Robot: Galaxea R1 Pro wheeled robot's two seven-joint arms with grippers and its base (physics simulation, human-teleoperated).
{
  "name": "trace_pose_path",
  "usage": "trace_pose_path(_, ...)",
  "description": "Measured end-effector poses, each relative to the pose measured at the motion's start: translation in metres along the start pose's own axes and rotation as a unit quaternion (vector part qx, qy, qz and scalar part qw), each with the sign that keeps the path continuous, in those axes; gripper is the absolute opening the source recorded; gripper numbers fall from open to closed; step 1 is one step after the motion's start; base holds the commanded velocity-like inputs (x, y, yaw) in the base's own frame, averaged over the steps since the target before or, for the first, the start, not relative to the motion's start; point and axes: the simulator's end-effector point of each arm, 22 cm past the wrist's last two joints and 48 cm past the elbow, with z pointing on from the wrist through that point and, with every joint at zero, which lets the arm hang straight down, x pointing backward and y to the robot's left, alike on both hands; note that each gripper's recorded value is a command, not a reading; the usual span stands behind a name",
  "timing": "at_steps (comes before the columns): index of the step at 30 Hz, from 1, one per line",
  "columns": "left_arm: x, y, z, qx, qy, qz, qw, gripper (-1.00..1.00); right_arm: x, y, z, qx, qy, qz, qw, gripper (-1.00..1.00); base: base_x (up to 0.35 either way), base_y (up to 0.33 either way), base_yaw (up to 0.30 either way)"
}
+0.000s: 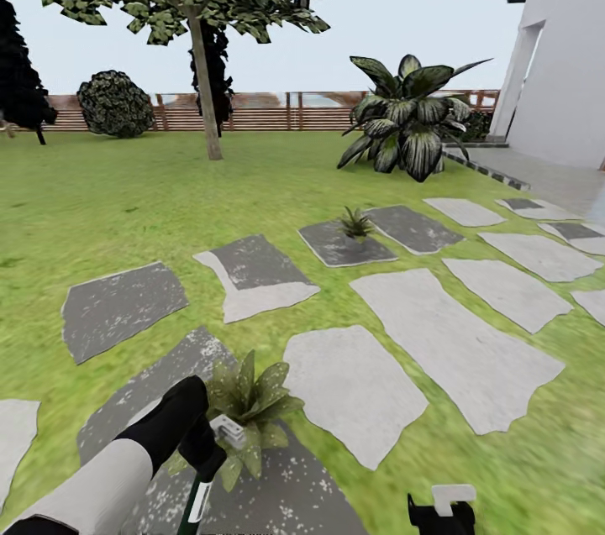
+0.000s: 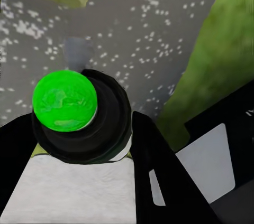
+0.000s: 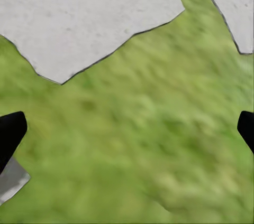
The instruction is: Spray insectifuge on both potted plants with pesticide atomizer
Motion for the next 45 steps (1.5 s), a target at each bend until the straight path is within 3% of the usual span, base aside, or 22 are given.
trace_pose_path(6, 0.005, 0.005, 0.001, -0.004, 0.003, -0.001, 1.0, -1.0, 0.0, 0.0, 0.0, 0.0, 0.0, 0.0, 1.0, 1.0, 0.0, -0.046, 0.277)
trace_pose_path(24, -0.003, 0.005, -0.004, -0.008, -0.002, 0.002, 1.0, -1.0, 0.0, 0.001, 0.0, -0.001, 0.0, 0.0, 1.0, 1.0, -0.01, -0.267, 0.275)
trace_pose_path(28, -0.002, 0.013, -0.003, -0.027, -0.002, 0.001, 0.9996, -1.0, 0.0, 0.001, 0.0, -0.001, 0.0, 0.0, 1.0, 1.0, 0.0, -0.274, 0.248)
trace_pose_path(36, -0.004, 0.014, -0.004, -0.03, -0.004, 0.0, 0.9995, -1.0, 0.0, -0.003, 0.0, 0.002, 0.0, -0.001, 1.0, 1.0, -0.116, -0.217, 0.052)
trace_pose_path(39, -0.007, 0.029, -0.018, -0.047, -0.005, -0.002, 0.9989, -1.0, 0.019, -0.022, -0.004, 0.023, 0.02, 0.009, 0.9995, 1.0, 0.0, 0.0, 0.0)
trace_pose_path(45, -0.02, 0.044, -0.041, -0.055, -0.024, -0.009, 0.9981, -1.0, 0.035, -0.026, -0.009, 0.032, 0.035, 0.012, 0.9988, 1.0, 0.0, 0.0, 0.0)
